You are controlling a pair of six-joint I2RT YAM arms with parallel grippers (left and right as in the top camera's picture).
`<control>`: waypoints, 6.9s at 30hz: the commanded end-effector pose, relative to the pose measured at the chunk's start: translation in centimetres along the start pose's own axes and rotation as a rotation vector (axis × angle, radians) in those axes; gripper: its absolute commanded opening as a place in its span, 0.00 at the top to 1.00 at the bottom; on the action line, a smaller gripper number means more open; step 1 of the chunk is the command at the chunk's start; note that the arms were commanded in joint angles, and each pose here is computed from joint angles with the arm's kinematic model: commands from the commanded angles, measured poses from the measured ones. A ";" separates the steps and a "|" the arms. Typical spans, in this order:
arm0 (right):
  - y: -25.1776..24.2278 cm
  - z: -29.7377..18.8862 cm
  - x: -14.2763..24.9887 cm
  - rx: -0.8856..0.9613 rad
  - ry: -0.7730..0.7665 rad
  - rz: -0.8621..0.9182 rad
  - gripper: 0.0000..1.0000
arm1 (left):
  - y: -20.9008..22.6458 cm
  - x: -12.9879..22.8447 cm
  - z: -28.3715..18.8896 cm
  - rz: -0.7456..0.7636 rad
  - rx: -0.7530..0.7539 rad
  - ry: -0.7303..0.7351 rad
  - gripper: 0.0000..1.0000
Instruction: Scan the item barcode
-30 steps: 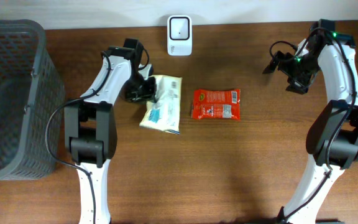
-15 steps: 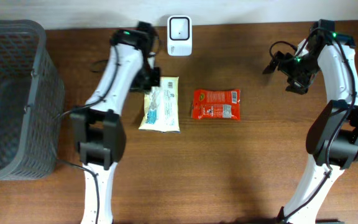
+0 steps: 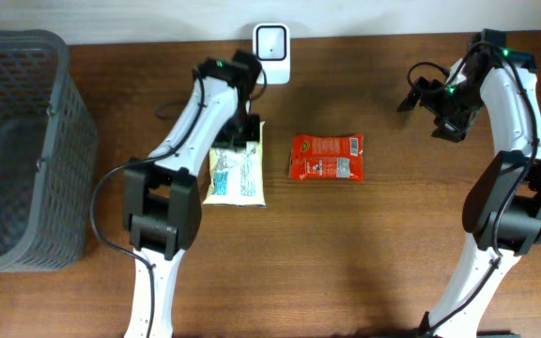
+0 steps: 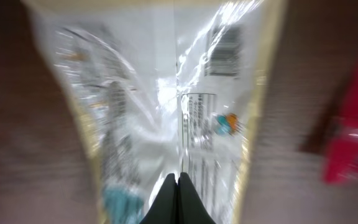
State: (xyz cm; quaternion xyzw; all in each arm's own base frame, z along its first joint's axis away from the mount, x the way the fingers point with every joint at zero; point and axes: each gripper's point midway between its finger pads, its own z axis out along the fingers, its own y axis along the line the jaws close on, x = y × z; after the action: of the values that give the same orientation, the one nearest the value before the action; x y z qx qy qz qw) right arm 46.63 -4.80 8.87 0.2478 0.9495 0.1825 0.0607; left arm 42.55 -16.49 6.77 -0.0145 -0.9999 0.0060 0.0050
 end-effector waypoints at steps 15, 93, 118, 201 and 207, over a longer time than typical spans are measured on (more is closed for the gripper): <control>0.0 -0.6 -0.3 0.005 -0.017 -0.011 0.01 | 3.0 7.7 6.6 -0.021 -0.103 0.284 1.00; 0.0 -0.6 -0.3 0.005 -0.017 -0.011 0.01 | 5.8 -1.3 -0.7 -0.095 -0.085 -0.016 0.01; 1.7 -0.6 1.1 -0.088 0.046 0.001 0.01 | 7.8 -1.7 -0.4 -0.179 -0.043 -0.007 0.01; 16.8 8.4 15.0 0.247 0.069 -0.853 0.89 | 7.8 -1.7 -0.4 -0.179 -0.043 -0.007 0.01; 20.0 4.6 16.6 -0.499 0.310 -0.739 0.85 | 7.8 -1.7 -0.4 -0.179 -0.043 -0.007 0.01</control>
State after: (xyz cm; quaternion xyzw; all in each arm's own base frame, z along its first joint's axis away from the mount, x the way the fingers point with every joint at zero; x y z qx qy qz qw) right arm 42.32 20.28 9.17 -0.1745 0.9534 0.2429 0.0403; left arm 44.77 -8.70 7.15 0.0682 -0.9975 -0.0167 -0.0031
